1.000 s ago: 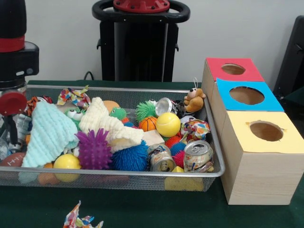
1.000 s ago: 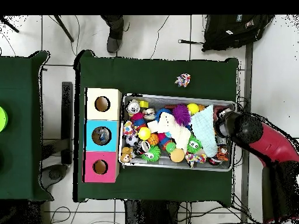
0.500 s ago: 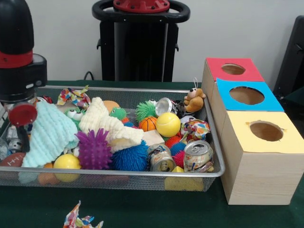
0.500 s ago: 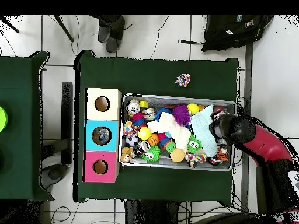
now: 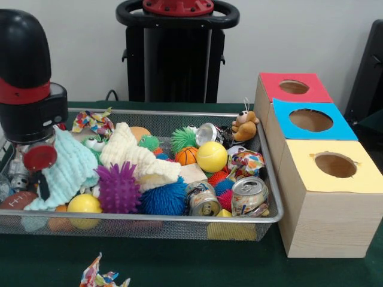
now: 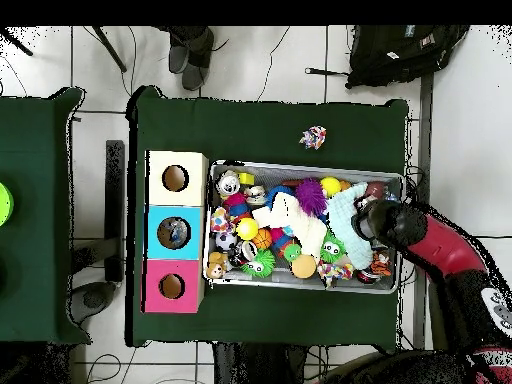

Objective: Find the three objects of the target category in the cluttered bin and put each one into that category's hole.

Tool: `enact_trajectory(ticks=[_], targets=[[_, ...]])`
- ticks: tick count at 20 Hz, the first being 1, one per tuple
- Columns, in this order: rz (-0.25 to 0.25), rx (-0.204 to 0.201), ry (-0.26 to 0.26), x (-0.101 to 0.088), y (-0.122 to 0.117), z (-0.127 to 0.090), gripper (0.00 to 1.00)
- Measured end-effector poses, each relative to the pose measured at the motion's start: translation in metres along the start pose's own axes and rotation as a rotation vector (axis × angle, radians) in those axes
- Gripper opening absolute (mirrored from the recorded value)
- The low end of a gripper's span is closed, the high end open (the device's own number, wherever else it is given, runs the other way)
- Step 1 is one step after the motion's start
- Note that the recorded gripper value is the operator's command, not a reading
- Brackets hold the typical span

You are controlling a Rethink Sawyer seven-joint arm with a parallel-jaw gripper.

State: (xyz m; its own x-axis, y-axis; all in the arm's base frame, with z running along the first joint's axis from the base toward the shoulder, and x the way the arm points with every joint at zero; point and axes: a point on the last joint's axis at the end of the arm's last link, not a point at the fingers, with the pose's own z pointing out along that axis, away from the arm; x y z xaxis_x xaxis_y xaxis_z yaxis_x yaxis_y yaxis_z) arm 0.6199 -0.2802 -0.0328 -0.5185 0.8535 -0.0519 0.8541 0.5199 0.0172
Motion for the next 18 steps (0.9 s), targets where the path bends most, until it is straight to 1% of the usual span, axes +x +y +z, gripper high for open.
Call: enact_trajectory(ticks=[3,8,9,12,15,17,18], targets=[[0.001,-0.005,-0.014,-0.007,0.002,-0.002,1.0],[0.004,-0.017,-0.048,-0.025,0.008,-0.007,1.0],[0.007,-0.023,-0.066,-0.034,0.01,-0.011,1.0],[0.015,-0.032,-0.095,-0.052,0.011,-0.02,1.0],[0.02,-0.036,-0.103,-0.063,0.014,-0.029,1.0],[0.017,-0.036,-0.094,-0.064,0.018,-0.032,1.0],[0.017,-0.038,-0.087,-0.068,0.023,-0.038,1.0]])
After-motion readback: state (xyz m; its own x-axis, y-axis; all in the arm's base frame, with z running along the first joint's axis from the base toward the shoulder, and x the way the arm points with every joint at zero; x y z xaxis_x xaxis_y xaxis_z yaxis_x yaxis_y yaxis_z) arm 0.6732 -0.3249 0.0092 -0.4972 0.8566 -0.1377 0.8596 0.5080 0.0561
